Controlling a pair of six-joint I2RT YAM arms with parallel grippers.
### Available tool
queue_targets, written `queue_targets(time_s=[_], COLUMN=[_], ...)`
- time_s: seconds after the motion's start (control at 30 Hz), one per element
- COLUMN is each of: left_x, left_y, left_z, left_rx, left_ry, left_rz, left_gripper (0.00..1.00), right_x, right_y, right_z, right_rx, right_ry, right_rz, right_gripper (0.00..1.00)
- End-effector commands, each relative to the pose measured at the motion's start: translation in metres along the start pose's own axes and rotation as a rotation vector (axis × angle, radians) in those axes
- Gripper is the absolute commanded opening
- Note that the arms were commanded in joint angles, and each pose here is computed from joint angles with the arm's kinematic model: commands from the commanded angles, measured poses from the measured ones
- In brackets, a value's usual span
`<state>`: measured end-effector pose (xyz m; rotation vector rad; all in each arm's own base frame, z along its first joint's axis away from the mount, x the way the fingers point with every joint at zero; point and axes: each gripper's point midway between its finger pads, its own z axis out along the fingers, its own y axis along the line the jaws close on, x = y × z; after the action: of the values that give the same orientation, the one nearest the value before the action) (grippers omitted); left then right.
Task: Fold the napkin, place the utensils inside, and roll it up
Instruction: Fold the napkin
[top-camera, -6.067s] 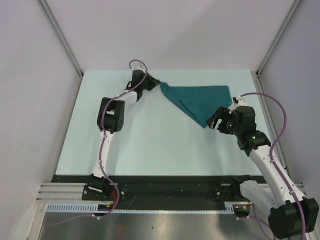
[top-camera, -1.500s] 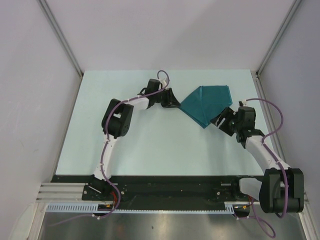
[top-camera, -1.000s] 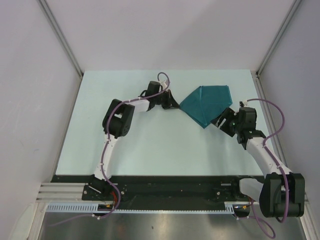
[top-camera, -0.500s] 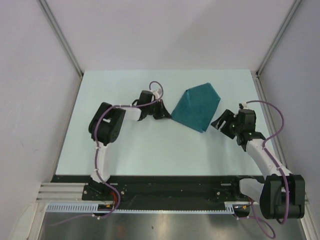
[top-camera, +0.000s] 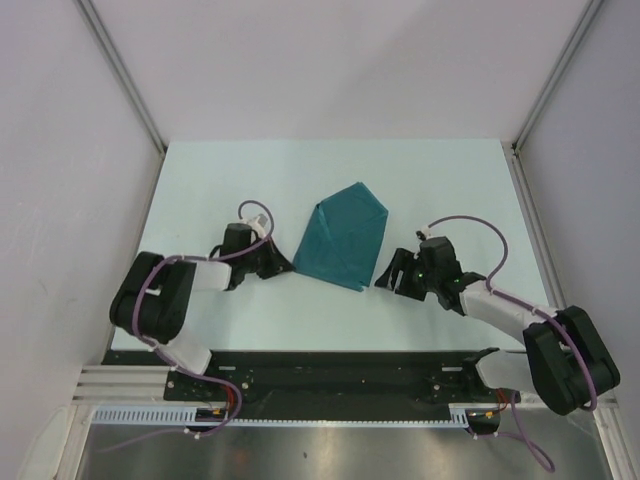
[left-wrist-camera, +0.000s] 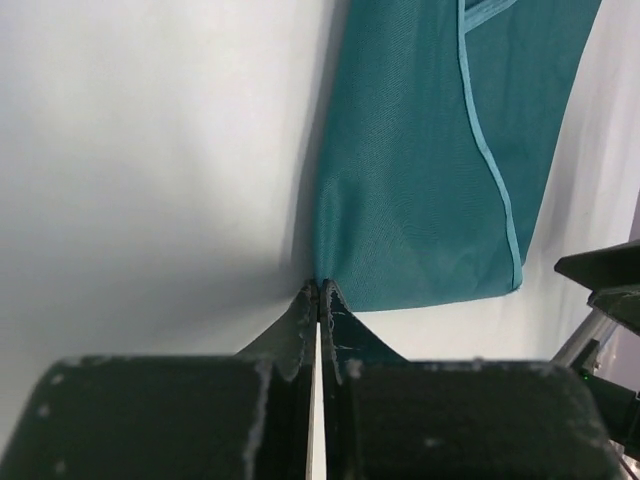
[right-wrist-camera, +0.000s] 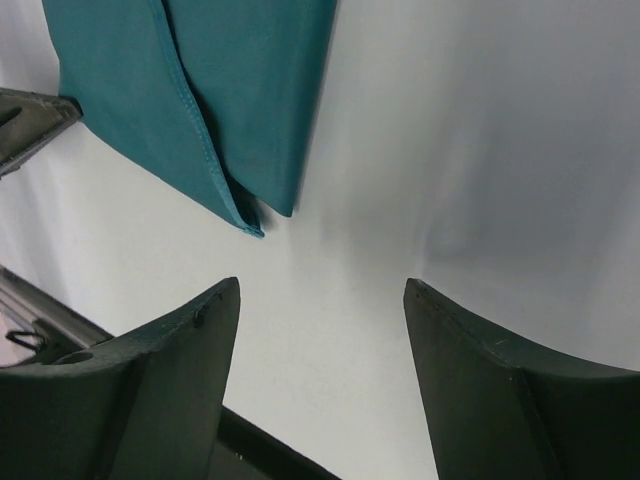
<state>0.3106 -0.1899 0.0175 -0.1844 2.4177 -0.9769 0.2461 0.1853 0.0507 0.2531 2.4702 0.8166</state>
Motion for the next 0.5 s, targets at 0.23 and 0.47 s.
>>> queue_targets(time_s=[0.23,0.47], left_x=[-0.028,-0.071], left_y=[-0.007,-0.03], left_z=[-0.056,-0.124], left_rx=[-0.116,-0.178], left_ry=[-0.148,-0.314], left_rz=[0.063,0.143], left_gripper=[0.81,1.0], right_x=[0.036,0.039], right_y=[0.065,0.067], right_z=[0.029,0.051], right_rx=[-0.141,-0.07], right_ry=[0.071,0.063], right_rz=[-0.045,-0.072], right_gripper=[0.64,0.6])
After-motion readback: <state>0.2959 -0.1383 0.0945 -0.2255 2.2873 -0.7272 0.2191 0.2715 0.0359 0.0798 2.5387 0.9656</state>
